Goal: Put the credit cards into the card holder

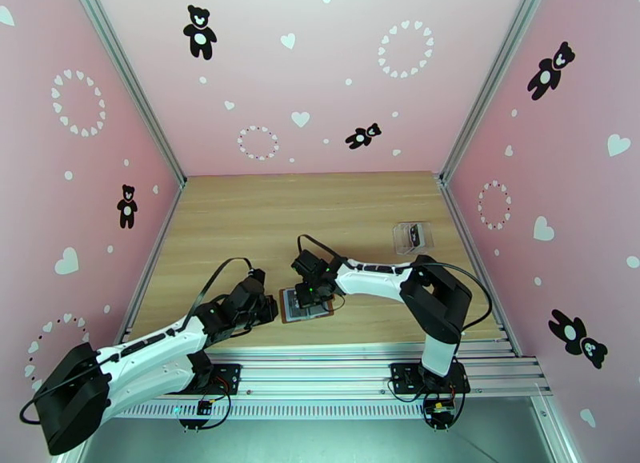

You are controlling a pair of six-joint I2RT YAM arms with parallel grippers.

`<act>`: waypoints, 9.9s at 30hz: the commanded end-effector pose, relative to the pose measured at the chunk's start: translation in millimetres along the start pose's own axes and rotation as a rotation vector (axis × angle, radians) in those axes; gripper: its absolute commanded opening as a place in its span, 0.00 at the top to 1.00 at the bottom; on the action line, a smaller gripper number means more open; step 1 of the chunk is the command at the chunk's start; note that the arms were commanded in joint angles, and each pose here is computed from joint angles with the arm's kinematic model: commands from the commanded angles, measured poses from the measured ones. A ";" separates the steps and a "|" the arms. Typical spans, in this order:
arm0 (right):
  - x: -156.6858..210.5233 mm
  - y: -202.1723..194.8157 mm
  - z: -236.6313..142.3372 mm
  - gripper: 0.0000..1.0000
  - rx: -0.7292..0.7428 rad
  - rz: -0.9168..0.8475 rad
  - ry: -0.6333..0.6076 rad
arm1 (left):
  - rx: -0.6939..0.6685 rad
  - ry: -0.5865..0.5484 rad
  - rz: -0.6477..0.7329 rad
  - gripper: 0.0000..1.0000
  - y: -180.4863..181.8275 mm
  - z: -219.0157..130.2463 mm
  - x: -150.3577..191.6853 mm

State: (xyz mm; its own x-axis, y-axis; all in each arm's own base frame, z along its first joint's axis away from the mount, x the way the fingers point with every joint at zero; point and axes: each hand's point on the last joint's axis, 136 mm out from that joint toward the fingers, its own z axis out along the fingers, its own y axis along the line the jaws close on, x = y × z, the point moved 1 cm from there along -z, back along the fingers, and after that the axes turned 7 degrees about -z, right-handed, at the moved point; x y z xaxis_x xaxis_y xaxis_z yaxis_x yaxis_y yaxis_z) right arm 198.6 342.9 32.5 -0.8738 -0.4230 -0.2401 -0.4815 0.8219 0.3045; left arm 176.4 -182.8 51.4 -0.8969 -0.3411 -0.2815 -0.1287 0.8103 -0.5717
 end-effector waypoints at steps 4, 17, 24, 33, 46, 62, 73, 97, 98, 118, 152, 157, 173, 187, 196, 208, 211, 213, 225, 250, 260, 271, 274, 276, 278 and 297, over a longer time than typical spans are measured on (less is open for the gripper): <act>15.8 -11.7 13.1 0.96 0.045 0.006 0.059 | 0.029 0.005 -0.006 1.00 -11.5 -4.9 -2.0; 18.3 -12.4 15.6 0.96 0.041 0.007 0.064 | 0.110 0.036 -0.006 0.91 -35.6 6.6 -2.5; 20.0 -13.3 15.7 0.96 0.040 0.009 0.065 | 0.131 0.056 -0.010 0.82 -41.3 15.2 -0.4; 20.5 -12.5 15.3 0.96 0.036 0.007 0.066 | 0.128 0.073 -0.005 0.82 -44.2 23.0 2.7; 20.3 -12.2 14.1 0.97 0.037 0.002 0.067 | 0.097 0.065 -0.001 0.81 -36.8 22.7 3.2; 19.6 -11.3 13.3 0.97 0.035 -0.001 0.068 | 0.077 0.062 -0.003 0.79 -32.6 24.5 3.1; 19.3 -10.9 12.0 0.97 0.032 -0.002 0.065 | 0.074 0.073 -0.002 0.79 -33.9 28.7 3.8; 20.9 -10.5 12.8 0.97 0.029 -0.003 0.066 | 0.078 0.052 -0.014 0.76 -33.3 24.5 1.8; 21.0 -10.8 13.0 0.97 0.029 -0.002 0.066 | 0.076 0.054 -0.013 0.76 -33.0 25.8 2.2; 21.4 -9.6 10.8 0.97 0.024 -0.006 0.061 | 0.105 0.080 -0.002 0.76 -45.3 32.3 5.5; 34.3 -130.0 -112.2 0.63 0.200 0.181 -0.222 | 0.144 0.143 0.129 0.54 -124.8 69.0 7.7; 41.0 -141.8 -122.2 0.62 0.221 0.196 -0.262 | 0.155 0.167 0.164 0.47 -137.3 80.0 15.1; 7.0 -187.2 -187.3 0.61 0.426 0.168 -0.344 | -0.011 -0.202 0.244 0.26 -76.1 -57.4 -40.4; -18.2 -342.7 -224.7 0.44 0.623 0.458 -0.116 | -0.085 -0.286 0.205 0.19 -9.3 -94.6 -41.5; -22.3 -382.0 -206.6 0.43 0.648 0.478 0.029 | -0.103 -0.251 0.205 0.18 -4.6 -77.8 -41.1; -19.4 -405.1 -188.8 0.43 0.678 0.501 0.108 | -0.094 -0.235 0.190 0.18 -2.6 -72.9 -39.7; -18.0 -409.6 -185.2 0.43 0.691 0.502 0.125 | -0.090 -0.234 0.186 0.18 -3.2 -72.4 -39.6; -18.3 -412.3 -184.5 0.43 0.701 0.501 0.134 | -0.091 -0.233 0.185 0.18 -2.4 -71.6 -39.3; -19.2 -419.9 -214.5 0.44 0.801 0.522 0.117 | -0.094 -0.230 0.181 0.17 -2.1 -69.0 -39.8; -38.6 -369.2 -234.4 1.00 0.568 0.512 -0.057 | -0.094 -0.226 0.168 0.17 -1.0 -66.4 -39.6; -87.5 -216.0 -219.1 1.00 0.037 0.317 -0.401 | 0.161 -0.183 0.154 0.17 -44.4 -63.7 -31.7; -62.3 -18.8 -211.3 1.00 -0.487 -0.029 -0.572 | 0.630 -0.163 0.162 0.17 -107.3 -93.1 -17.6; -41.6 8.8 -206.2 1.00 -0.563 -0.084 -0.557 | 0.736 -0.167 0.155 0.17 -119.3 -105.5 -16.1; -30.5 24.6 -205.5 1.00 -0.618 -0.109 -0.555 | 0.776 -0.173 0.148 0.19 -123.5 -112.1 -16.4; -22.4 40.7 -207.0 1.00 -0.678 -0.132 -0.571 | 0.805 -0.180 0.133 0.22 -125.9 -118.2 -17.3; -0.4 91.6 -204.0 1.00 -0.826 -0.205 -0.525 | 0.884 -0.205 0.079 0.65 -129.1 -142.0 -19.0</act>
State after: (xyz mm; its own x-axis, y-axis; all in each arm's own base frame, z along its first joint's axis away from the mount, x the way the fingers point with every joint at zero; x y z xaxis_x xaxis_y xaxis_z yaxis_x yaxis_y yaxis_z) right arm 147.2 335.2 247.1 -0.7247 -0.1312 -0.6765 -0.6884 0.1827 0.7020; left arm 153.5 -214.6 234.2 -0.7869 -0.4449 -0.4276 0.3648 0.2234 -0.9039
